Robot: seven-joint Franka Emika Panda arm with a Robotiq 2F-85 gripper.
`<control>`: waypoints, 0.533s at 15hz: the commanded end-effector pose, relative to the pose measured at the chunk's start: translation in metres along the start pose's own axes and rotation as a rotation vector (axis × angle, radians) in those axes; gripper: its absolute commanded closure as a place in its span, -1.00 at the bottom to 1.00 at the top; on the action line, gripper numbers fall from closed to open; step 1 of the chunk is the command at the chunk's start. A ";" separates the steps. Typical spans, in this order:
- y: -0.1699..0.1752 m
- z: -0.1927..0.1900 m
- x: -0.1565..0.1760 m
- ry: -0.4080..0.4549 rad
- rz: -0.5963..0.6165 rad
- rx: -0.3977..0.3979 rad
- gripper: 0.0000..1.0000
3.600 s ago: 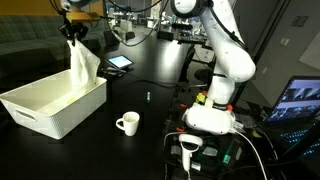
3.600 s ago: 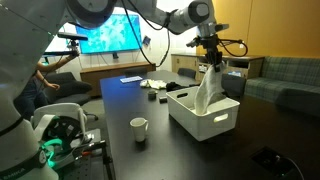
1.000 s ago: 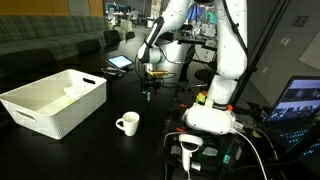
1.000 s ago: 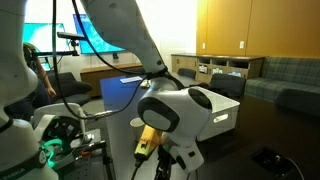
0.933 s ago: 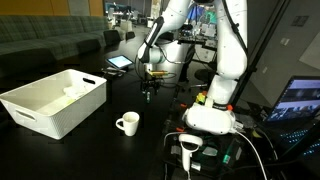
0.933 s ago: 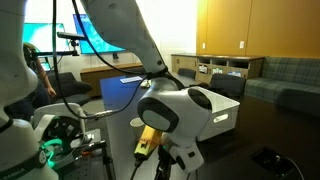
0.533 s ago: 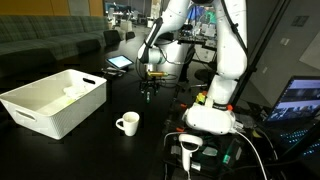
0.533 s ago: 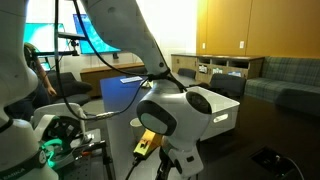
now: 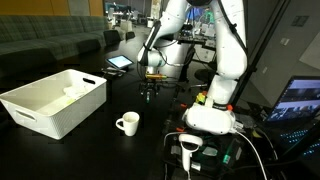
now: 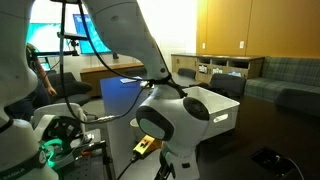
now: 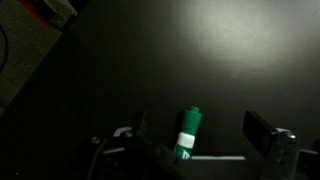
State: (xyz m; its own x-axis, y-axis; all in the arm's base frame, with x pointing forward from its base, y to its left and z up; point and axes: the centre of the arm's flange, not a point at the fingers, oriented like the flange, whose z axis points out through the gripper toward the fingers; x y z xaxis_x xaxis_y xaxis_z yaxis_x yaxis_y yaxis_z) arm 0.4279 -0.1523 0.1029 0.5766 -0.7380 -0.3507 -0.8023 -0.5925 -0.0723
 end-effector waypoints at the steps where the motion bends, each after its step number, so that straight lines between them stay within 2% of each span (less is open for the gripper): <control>1: -0.008 -0.003 -0.002 0.060 0.100 -0.024 -1.00; 8: -0.036 -0.002 -0.007 0.166 0.278 -0.091 -1.00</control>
State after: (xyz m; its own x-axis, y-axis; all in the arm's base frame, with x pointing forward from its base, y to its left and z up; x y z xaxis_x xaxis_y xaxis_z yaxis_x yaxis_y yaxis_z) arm 0.4451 -0.1348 0.1085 0.4115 -0.8788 -0.2414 -0.9003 -0.4332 0.0425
